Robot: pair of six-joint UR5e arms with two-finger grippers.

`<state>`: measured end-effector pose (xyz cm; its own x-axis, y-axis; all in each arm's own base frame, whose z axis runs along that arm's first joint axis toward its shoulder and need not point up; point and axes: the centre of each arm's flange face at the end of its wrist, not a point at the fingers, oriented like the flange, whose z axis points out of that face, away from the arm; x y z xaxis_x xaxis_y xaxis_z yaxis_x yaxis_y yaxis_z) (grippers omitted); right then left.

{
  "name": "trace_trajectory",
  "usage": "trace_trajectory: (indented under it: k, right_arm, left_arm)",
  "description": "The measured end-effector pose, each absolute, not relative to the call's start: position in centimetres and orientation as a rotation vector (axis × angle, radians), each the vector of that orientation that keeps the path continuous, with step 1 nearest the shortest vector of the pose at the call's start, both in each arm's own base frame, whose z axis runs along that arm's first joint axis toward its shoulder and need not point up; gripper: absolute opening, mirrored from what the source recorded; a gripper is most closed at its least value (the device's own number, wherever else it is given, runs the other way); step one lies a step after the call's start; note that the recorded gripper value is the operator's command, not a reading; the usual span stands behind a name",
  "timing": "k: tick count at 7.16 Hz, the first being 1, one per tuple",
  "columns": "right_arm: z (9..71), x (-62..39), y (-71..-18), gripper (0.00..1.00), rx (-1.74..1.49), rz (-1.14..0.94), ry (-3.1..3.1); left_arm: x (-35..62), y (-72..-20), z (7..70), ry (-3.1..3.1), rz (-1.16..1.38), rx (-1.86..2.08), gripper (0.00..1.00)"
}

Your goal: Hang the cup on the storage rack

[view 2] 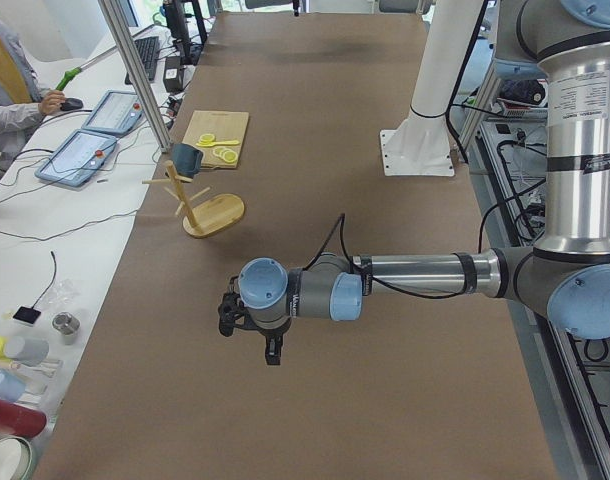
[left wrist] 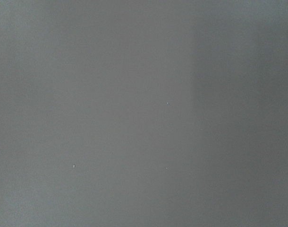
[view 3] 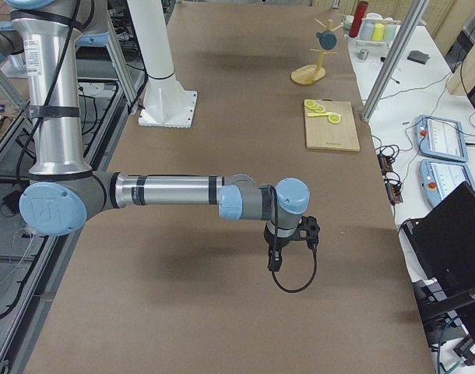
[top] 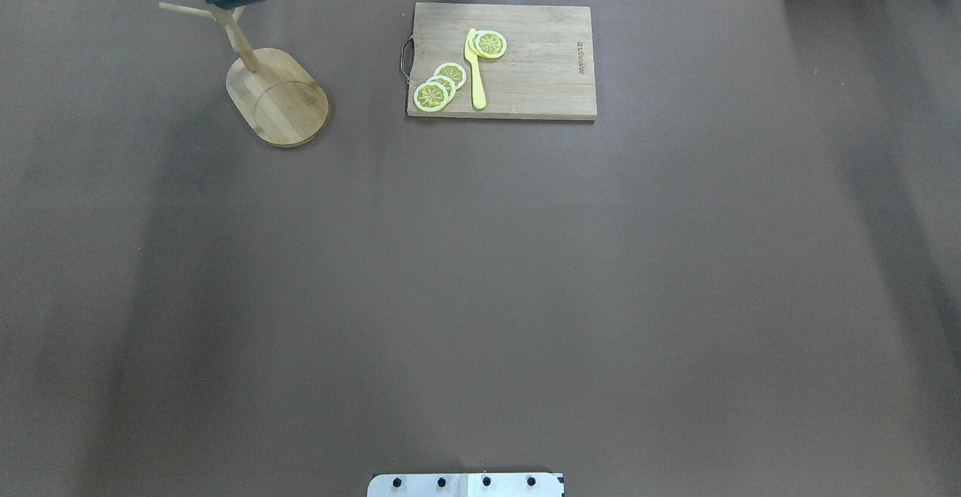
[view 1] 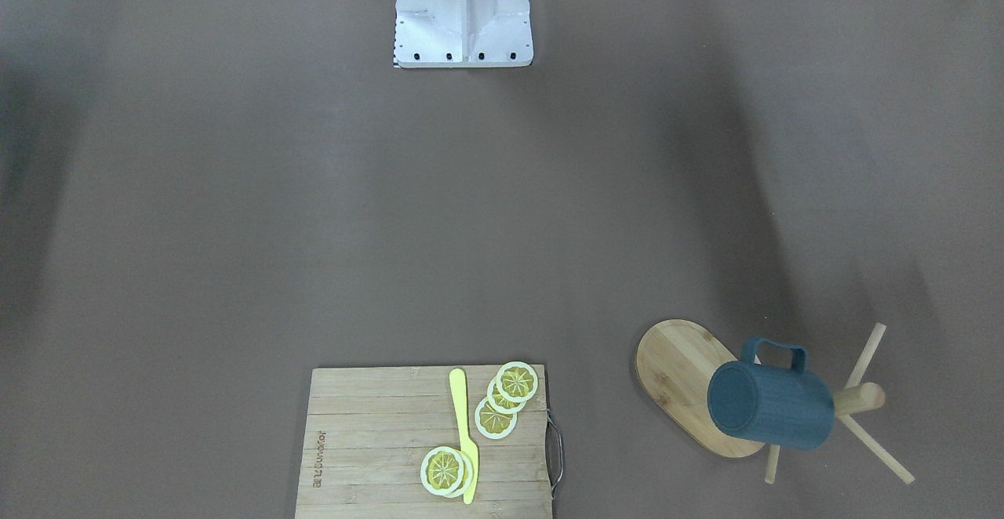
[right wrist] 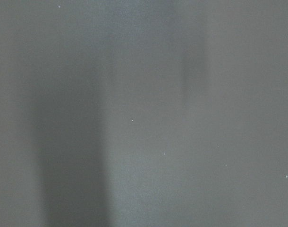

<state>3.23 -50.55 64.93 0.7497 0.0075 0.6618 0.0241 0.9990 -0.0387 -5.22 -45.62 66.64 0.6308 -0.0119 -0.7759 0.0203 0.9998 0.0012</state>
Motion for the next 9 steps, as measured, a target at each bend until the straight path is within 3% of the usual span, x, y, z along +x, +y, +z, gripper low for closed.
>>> trace_trajectory:
  k: [9]
  right_arm:
    - [64.36, 3.09, -50.38, 1.0, -0.038, -0.013, -0.745]
  left_arm:
    - [-5.42, -45.55, 66.11, 0.889, -0.018, 0.021, 0.98]
